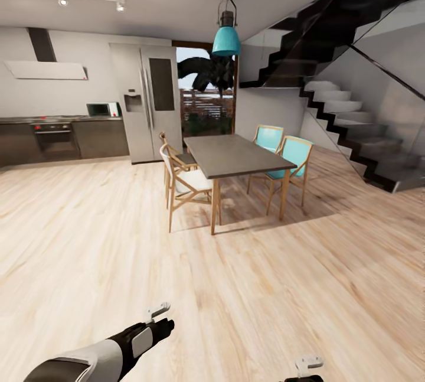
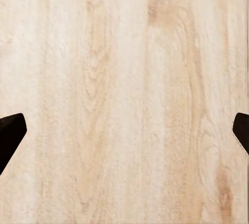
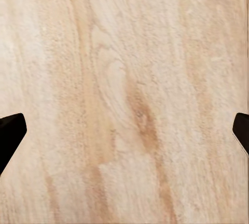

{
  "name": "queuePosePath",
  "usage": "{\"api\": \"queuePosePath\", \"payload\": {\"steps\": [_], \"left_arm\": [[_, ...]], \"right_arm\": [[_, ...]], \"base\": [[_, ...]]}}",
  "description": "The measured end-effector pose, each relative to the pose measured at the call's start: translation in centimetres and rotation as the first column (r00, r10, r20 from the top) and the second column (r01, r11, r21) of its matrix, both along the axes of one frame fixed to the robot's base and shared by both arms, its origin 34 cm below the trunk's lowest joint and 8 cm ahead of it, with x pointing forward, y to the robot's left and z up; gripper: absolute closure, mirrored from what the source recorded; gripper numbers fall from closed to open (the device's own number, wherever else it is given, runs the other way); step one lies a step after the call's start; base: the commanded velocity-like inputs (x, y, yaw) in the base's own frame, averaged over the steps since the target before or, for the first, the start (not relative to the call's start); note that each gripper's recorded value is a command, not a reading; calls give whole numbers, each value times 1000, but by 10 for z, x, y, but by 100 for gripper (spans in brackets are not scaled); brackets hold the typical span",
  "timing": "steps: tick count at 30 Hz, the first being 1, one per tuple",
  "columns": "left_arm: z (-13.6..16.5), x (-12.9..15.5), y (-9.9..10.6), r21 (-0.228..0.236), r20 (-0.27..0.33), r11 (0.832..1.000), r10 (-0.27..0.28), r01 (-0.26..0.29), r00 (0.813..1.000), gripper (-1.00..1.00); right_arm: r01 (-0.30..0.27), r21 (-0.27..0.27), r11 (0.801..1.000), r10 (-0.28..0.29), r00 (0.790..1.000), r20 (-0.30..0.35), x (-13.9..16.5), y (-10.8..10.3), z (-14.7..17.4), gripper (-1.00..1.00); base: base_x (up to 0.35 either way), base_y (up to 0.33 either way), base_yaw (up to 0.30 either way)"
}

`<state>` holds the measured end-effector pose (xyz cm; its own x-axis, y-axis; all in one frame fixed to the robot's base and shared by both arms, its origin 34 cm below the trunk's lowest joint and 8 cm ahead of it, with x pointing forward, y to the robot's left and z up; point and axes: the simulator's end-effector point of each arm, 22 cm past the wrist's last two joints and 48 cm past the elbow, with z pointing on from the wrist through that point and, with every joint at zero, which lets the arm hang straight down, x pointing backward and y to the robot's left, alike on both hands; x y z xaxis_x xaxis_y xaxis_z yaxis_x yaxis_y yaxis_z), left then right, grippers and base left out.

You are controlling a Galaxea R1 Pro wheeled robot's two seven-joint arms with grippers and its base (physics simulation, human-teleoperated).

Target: Place each of the two pumpkins and all three candles from the living room inside a cabinet in the living room (use any cabinet), then make sure every cabinet is closed, and position the cauldron so it is next to a table in the living room.

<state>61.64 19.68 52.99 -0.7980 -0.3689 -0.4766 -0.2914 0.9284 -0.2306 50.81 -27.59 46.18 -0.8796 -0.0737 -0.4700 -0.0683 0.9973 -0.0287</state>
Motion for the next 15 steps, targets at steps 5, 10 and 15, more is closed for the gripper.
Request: {"api": "queuePosePath", "payload": {"steps": [5, 10, 15], "left_arm": [[0, 0, 0, 0, 0, 1000, 0, 0, 1000, -100], [0, 0, 0, 0, 0, 1000, 0, 0, 1000, -100], [0, 0, 0, 0, 0, 1000, 0, 0, 1000, -100]], "right_arm": [[0, 0, 1000, 0, 1000, 0, 0, 0, 0, -100], [0, 0, 1000, 0, 1000, 0, 0, 0, 0, -100], [0, 0, 1000, 0, 1000, 0, 0, 0, 0, -100]], "base": [[326, 0, -255], [312, 0, -261], [305, 16, -263]]}}
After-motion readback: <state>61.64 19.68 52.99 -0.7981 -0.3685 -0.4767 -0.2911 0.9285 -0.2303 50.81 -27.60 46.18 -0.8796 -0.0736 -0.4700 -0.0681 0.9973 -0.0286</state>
